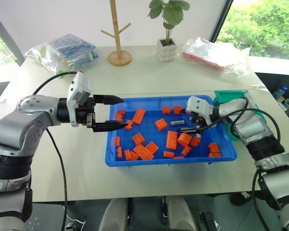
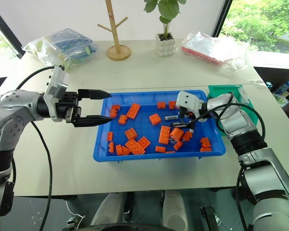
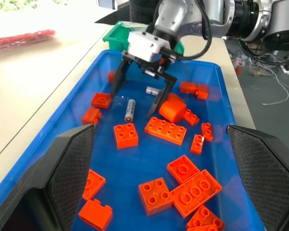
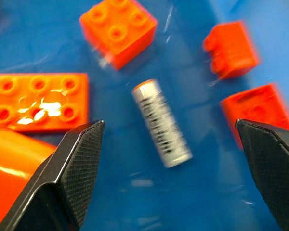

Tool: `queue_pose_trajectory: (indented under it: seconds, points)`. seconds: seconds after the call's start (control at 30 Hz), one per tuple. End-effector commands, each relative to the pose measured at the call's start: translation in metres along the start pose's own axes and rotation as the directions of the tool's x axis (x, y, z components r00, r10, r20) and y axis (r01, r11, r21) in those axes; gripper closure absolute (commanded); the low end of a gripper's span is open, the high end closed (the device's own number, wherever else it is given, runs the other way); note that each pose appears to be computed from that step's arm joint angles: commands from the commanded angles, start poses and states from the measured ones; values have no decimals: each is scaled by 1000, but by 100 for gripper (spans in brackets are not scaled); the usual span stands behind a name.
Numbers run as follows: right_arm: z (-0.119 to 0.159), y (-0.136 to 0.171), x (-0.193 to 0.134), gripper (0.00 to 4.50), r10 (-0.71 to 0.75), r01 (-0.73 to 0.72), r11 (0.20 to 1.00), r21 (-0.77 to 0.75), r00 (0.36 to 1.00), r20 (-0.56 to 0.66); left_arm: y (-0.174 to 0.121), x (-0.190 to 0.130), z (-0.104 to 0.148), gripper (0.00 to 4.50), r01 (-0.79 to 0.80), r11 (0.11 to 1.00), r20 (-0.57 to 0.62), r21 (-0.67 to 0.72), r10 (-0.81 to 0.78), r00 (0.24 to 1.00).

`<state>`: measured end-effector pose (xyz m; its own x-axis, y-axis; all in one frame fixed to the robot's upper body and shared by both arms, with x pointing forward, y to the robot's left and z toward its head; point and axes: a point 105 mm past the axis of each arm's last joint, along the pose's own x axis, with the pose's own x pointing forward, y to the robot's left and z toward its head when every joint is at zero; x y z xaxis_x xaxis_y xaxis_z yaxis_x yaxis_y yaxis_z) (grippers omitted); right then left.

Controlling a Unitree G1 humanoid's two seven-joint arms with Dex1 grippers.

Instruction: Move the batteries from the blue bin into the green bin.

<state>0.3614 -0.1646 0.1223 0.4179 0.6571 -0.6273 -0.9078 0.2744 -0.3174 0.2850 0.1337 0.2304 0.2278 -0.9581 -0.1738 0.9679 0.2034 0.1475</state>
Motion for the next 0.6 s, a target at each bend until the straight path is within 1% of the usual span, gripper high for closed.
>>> queue_pose_trajectory:
  seconds: [0.03,0.1,0.13,0.17,0.23,0.27,0.5,0.6]
  points:
    - [11,1,-3,87,-4,5,1000,-23,999,41,1,-5,13,0,-14,998,11,62,13,1000]
    - [10,4,-2,198,2,-1,1000,-21,999,39,1,-5,13,0,-13,998,11,63,13,1000]
    - [9,5,-2,244,4,-3,1000,-20,999,34,1,-5,13,0,-13,998,11,65,12,1000]
    - [8,6,-3,306,3,-2,1000,-15,1000,30,1,-4,13,0,-12,998,12,66,11,1000]
    - [8,5,-5,413,-4,4,1000,2,999,34,1,-4,13,0,-10,998,12,68,9,1000]
    - [8,5,-7,446,-13,12,1000,9,999,37,1,-4,12,0,-9,998,12,69,8,1000]
    - [20,-2,-30,446,-94,91,995,39,993,69,1,-2,12,0,1,997,13,73,-2,1000]
    - [27,-10,-51,446,-176,171,983,63,981,81,1,0,13,0,9,997,16,76,-10,1000]
